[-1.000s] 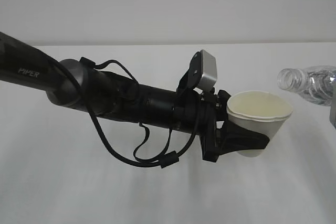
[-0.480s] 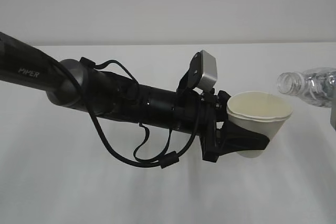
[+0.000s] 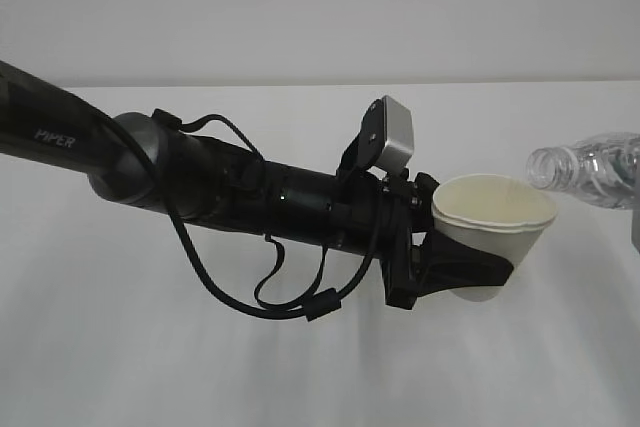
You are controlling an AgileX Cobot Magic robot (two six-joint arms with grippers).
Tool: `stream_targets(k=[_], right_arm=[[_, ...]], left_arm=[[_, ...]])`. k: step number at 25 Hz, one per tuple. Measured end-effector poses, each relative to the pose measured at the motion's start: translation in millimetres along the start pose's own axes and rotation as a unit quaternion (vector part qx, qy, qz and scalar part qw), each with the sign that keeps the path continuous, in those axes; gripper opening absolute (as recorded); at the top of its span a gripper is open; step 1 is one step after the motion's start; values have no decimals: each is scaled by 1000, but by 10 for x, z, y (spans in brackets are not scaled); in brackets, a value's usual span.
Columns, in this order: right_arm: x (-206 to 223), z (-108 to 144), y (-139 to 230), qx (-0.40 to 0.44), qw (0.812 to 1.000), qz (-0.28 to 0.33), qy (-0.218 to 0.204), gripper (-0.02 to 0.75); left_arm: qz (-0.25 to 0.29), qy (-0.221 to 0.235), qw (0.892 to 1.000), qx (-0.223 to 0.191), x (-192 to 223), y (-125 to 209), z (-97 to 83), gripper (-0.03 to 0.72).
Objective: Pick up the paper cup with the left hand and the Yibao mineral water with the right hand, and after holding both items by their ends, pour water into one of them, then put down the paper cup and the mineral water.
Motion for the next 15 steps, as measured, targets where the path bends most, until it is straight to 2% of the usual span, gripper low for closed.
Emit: stream_targets(k=[15], right_arm=[[0,-3,1,-22,1000,0,1,403]], left_arm=[[-1,14,1000,1,2,-3,-40,435]])
Point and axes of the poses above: a point on each arm's last joint axis where the gripper is mounted, x pointing out along that axis toward the gripper, z along the wrist's bending axis when the last joint is at zero, y = z × x, the point moved 5 cm from there along x, pointing out along that axis toward the gripper, and after that the axes turned 6 degrees about x, right-handed, at the moved point
